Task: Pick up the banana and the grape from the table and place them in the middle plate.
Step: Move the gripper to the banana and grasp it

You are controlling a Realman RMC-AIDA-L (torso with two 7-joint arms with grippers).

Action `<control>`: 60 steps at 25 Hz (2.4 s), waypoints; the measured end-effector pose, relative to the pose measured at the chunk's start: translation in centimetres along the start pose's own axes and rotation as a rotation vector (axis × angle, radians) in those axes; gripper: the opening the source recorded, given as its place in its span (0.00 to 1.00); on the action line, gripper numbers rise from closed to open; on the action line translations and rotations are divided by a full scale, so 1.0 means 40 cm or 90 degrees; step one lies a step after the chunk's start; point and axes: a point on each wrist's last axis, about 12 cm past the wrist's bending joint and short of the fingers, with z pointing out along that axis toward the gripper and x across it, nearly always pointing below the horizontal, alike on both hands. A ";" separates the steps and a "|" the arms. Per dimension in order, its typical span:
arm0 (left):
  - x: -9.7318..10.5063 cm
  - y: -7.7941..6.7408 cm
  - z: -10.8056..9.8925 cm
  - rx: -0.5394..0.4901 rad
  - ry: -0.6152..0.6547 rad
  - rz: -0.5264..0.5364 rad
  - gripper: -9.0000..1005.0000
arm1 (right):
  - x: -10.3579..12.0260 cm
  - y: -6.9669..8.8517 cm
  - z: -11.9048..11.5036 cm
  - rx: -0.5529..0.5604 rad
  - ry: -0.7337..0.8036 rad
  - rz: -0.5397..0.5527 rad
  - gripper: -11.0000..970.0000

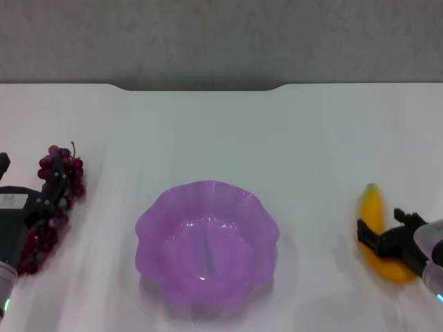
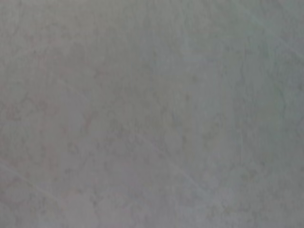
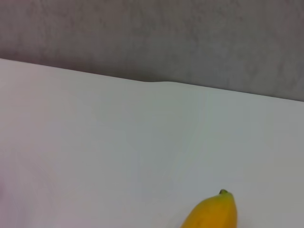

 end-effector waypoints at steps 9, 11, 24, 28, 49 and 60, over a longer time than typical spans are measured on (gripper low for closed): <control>0.000 -0.002 0.000 0.000 0.000 -0.001 0.87 | -0.012 -0.004 0.008 0.001 -0.002 -0.006 0.84; 0.000 -0.001 -0.001 -0.002 -0.002 -0.001 0.87 | -0.013 -0.005 0.008 0.001 -0.004 -0.006 0.84; 0.001 0.002 -0.006 -0.007 -0.012 0.009 0.87 | 0.018 -0.005 -0.010 0.006 0.014 0.004 0.84; 0.000 0.002 -0.007 -0.008 -0.014 0.010 0.87 | 0.021 -0.005 -0.012 0.007 0.015 0.006 0.84; 0.005 0.004 -0.017 -0.019 -0.026 0.024 0.87 | 0.034 -0.013 -0.021 0.014 0.021 0.012 0.69; 0.005 0.003 -0.016 -0.019 -0.027 0.024 0.87 | 0.036 -0.013 -0.022 0.014 0.022 0.008 0.55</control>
